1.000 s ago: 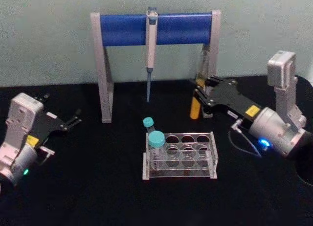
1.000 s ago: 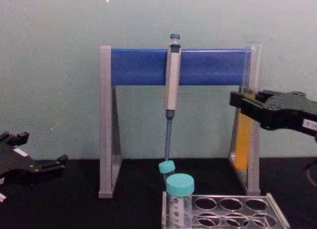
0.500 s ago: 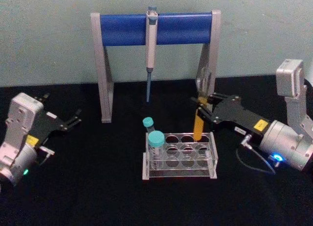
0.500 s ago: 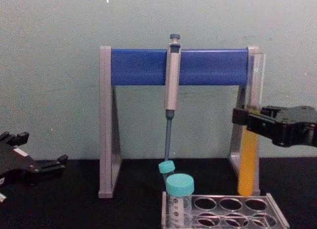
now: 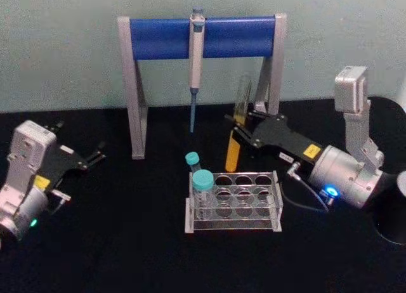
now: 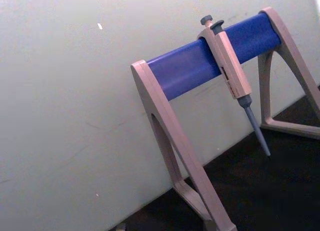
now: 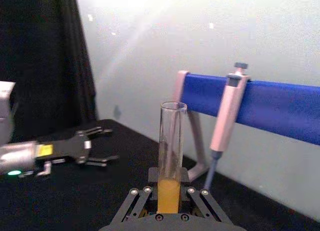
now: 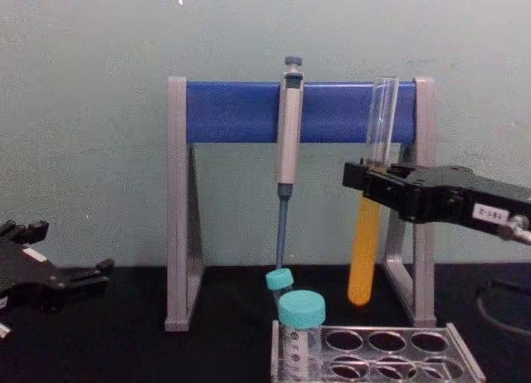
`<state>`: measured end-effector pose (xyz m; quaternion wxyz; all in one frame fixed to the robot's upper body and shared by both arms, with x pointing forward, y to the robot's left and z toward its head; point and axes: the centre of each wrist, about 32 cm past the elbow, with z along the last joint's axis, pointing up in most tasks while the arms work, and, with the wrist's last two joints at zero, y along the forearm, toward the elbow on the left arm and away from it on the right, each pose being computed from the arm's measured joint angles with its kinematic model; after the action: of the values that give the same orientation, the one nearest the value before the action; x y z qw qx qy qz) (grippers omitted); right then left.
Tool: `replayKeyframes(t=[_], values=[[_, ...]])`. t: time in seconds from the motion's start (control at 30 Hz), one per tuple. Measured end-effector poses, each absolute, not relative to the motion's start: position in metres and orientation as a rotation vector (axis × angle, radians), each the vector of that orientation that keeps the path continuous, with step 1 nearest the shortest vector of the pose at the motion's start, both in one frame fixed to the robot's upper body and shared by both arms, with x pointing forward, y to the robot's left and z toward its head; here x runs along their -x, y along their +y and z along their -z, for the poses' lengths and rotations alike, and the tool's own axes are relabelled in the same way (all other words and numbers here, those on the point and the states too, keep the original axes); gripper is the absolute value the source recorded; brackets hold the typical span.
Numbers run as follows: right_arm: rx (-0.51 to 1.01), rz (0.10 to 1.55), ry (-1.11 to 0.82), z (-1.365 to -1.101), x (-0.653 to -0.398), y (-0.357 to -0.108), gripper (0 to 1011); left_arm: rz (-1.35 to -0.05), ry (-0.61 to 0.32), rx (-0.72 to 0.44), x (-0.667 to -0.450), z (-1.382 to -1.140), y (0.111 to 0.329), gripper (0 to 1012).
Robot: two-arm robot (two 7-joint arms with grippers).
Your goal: Pick up the test tube from the test tube rack, shake it, then place it back into the test tube rack.
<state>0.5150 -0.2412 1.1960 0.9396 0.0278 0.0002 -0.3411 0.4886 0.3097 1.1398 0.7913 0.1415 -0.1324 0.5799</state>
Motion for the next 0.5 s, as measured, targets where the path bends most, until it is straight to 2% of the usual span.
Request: replayKeyframes(t=[0.5], values=[[-0.021, 0.826, -0.043, -1.1948, -0.5211, -0.2456, 232, -1.248, -0.285, -0.304, -0.4886, -1.1398, 0.3097, 1001]])
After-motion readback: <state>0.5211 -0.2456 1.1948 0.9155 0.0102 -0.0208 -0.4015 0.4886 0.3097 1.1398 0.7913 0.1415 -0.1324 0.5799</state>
